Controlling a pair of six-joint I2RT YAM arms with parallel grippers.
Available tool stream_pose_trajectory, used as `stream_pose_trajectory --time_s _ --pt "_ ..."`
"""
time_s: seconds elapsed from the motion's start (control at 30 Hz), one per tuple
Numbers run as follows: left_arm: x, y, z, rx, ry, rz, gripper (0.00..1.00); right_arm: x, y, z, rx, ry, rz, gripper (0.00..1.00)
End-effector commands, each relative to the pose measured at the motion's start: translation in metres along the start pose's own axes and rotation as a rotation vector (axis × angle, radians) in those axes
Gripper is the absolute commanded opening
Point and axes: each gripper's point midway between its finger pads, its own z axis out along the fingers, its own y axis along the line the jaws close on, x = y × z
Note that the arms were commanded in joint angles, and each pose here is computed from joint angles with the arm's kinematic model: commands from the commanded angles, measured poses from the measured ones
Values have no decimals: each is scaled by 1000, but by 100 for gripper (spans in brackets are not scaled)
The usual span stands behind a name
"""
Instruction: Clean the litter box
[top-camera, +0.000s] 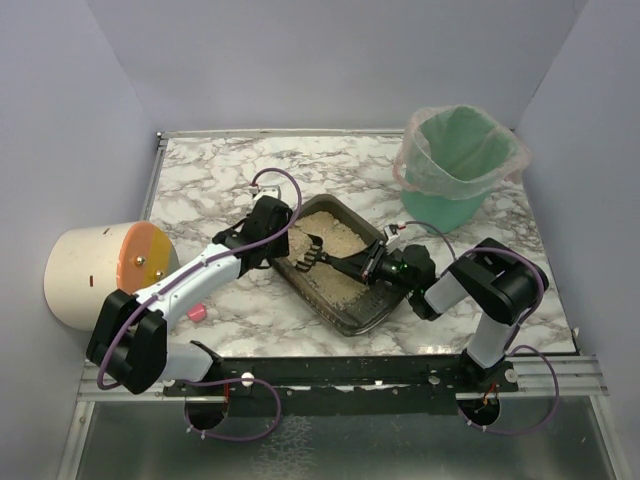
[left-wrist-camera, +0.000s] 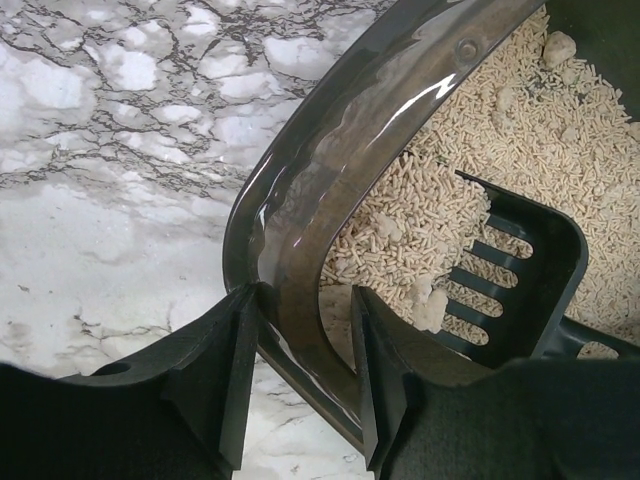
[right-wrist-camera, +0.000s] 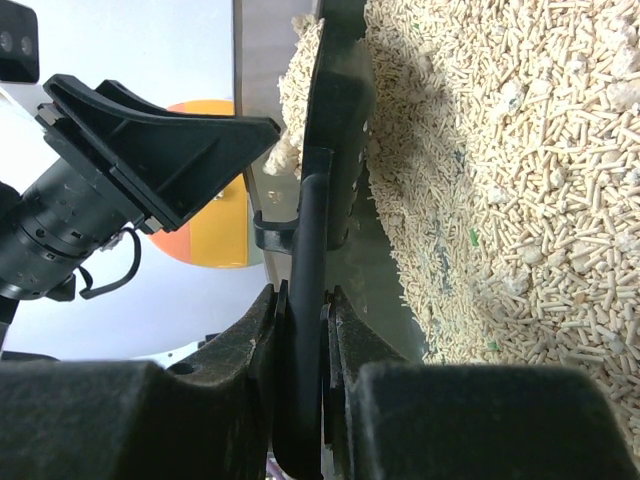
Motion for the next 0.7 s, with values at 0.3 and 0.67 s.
stream_pose_trajectory --time_s 0.3,0.67 --pt "13 -16 -9 84 40 5 57 10 -35 -19 156 15 84 1" --pt "9 -17 -13 99 15 -7 73 8 -31 -27 154 -1 79 1"
